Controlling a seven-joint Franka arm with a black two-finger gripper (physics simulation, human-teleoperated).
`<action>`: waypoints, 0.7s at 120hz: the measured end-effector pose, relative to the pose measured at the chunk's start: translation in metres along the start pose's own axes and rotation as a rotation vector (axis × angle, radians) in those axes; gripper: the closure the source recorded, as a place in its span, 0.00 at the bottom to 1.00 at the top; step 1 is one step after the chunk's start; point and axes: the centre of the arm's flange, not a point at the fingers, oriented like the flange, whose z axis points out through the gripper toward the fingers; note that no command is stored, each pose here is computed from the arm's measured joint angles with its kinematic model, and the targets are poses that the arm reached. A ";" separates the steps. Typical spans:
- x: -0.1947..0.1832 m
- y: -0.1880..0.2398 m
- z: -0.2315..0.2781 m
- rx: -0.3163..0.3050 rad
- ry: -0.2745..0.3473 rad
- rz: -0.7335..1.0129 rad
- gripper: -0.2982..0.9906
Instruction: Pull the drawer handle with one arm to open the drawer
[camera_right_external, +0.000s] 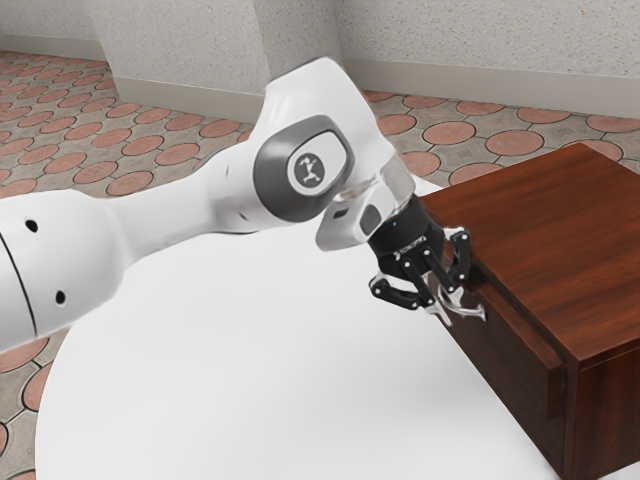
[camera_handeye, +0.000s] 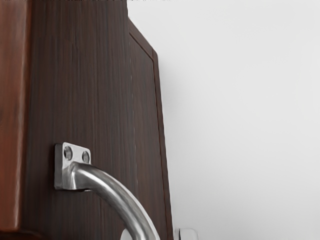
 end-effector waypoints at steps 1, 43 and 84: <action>0.001 0.001 -0.001 -0.001 -0.001 0.000 0.78; 0.038 0.068 -0.039 -0.060 -0.140 0.056 0.84; 0.056 0.116 -0.052 -0.059 -0.211 0.072 0.84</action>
